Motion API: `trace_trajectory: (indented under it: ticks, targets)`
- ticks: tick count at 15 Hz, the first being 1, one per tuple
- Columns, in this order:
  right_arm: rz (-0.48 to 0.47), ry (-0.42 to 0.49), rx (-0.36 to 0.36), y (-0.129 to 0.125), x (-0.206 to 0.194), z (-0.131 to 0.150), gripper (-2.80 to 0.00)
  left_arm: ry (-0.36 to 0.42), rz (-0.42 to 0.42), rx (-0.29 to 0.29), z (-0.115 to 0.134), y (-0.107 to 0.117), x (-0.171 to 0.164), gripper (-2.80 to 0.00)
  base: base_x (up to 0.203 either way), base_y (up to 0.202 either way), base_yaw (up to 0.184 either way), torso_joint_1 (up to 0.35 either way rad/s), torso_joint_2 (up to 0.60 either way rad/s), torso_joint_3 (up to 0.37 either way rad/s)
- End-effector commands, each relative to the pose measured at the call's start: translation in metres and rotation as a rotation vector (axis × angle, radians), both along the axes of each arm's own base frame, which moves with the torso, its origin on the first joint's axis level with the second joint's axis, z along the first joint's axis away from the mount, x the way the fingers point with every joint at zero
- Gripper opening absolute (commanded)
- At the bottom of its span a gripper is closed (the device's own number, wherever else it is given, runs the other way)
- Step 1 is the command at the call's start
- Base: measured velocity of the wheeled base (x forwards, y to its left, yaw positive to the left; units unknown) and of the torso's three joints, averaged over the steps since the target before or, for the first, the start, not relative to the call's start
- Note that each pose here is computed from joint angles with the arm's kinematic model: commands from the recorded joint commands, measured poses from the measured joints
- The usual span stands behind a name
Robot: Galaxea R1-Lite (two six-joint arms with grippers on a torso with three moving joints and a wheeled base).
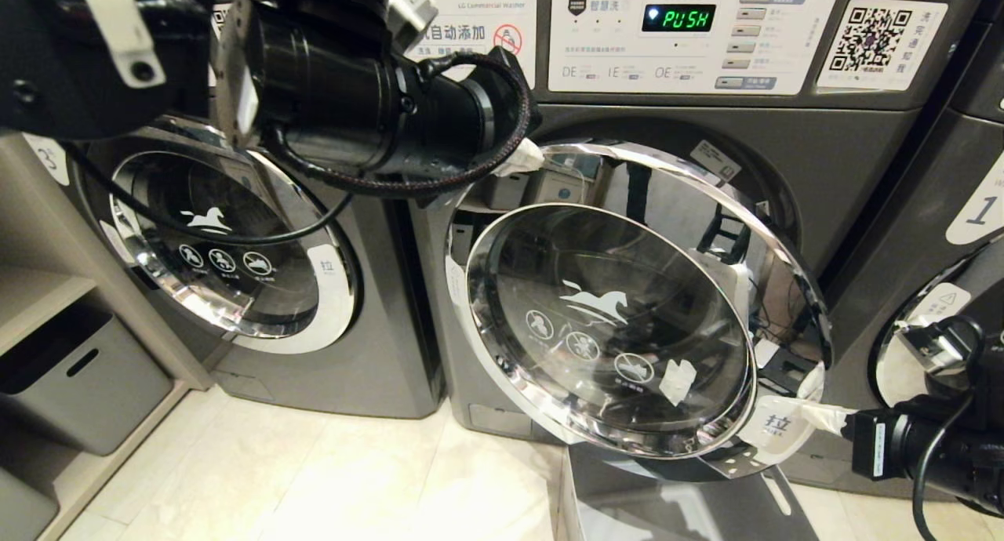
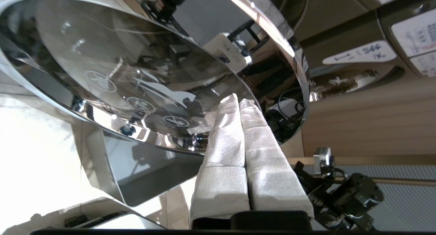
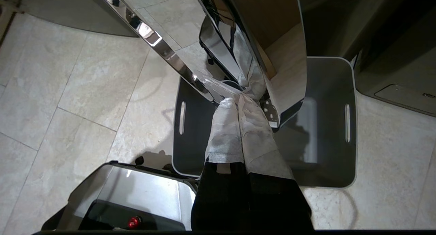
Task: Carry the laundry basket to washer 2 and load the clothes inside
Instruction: Close the washing machine door with the left hand, then press the washing machine door tightly with the right hand
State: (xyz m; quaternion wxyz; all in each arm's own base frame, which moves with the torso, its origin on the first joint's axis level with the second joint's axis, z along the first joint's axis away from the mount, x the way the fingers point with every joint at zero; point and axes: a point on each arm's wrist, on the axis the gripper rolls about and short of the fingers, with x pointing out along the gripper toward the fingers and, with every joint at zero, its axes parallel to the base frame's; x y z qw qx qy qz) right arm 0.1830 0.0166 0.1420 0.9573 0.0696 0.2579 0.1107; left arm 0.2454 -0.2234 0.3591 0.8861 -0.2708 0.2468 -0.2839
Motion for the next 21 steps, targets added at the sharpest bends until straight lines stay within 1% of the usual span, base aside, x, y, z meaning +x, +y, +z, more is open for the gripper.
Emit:
trace_trajectory:
  ticks: [1, 3, 5, 6, 8, 10, 13, 15, 16, 18, 21]
  targets:
    - [-0.002, 0.013, -0.001, 0.000, 0.001, -0.003, -2.80, -0.034, 0.018, -0.026, 0.016, 0.014, -0.015, -2.80, 0.000, 0.000, 0.000, 0.000, 0.00, 0.000]
    - [-0.001, 0.031, -0.002, 0.000, 0.005, -0.006, -2.80, -0.069, 0.074, 0.006, 0.021, 0.021, -0.020, -2.80, 0.000, 0.000, 0.000, 0.000, 0.00, 0.000]
    - [-0.004, 0.037, -0.003, 0.000, 0.012, -0.009, -2.80, -0.120, 0.143, 0.066, 0.023, 0.024, -0.020, -2.80, 0.000, 0.000, 0.000, 0.000, 0.00, 0.000]
    - [-0.008, 0.025, -0.004, 0.000, 0.017, -0.011, -2.80, -0.147, 0.167, 0.093, 0.025, 0.026, -0.020, -2.80, 0.000, 0.000, 0.000, 0.000, 0.00, 0.000]
    - [-0.039, 0.010, -0.020, 0.000, 0.026, -0.014, -2.80, -0.176, 0.178, 0.101, 0.032, 0.034, -0.027, -2.80, 0.000, 0.000, 0.000, 0.000, 0.00, 0.000]
    - [-0.056, -0.014, -0.026, 0.000, 0.034, -0.015, -2.80, -0.176, 0.186, 0.105, 0.037, 0.044, -0.036, -2.80, 0.000, 0.000, 0.000, 0.000, 0.00, 0.000]
    - [-0.090, -0.021, -0.042, -0.001, 0.041, -0.019, -2.80, -0.188, 0.244, 0.113, 0.045, 0.057, -0.047, -2.80, 0.000, 0.000, 0.000, 0.000, 0.00, 0.000]
    - [-0.133, -0.036, -0.059, -0.002, 0.048, -0.022, -2.80, -0.182, 0.298, 0.143, 0.045, 0.063, -0.051, -2.80, 0.000, 0.000, 0.000, 0.000, 0.00, 0.000]
    - [-0.155, -0.053, -0.065, -0.004, 0.053, -0.024, -2.80, -0.184, 0.314, 0.146, 0.046, 0.065, -0.053, -2.80, 0.000, 0.000, 0.000, 0.000, 0.00, 0.000]
    - [-0.187, -0.093, -0.068, -0.009, 0.063, -0.027, -2.80, -0.190, 0.318, 0.140, 0.049, 0.068, -0.056, -2.80, 0.000, 0.000, 0.000, 0.000, 0.00, 0.000]
    - [-0.238, -0.123, -0.084, -0.013, 0.075, -0.031, -2.80, -0.185, 0.335, 0.145, 0.050, 0.076, -0.058, -2.80, 0.000, 0.000, 0.000, 0.000, 0.00, 0.000]
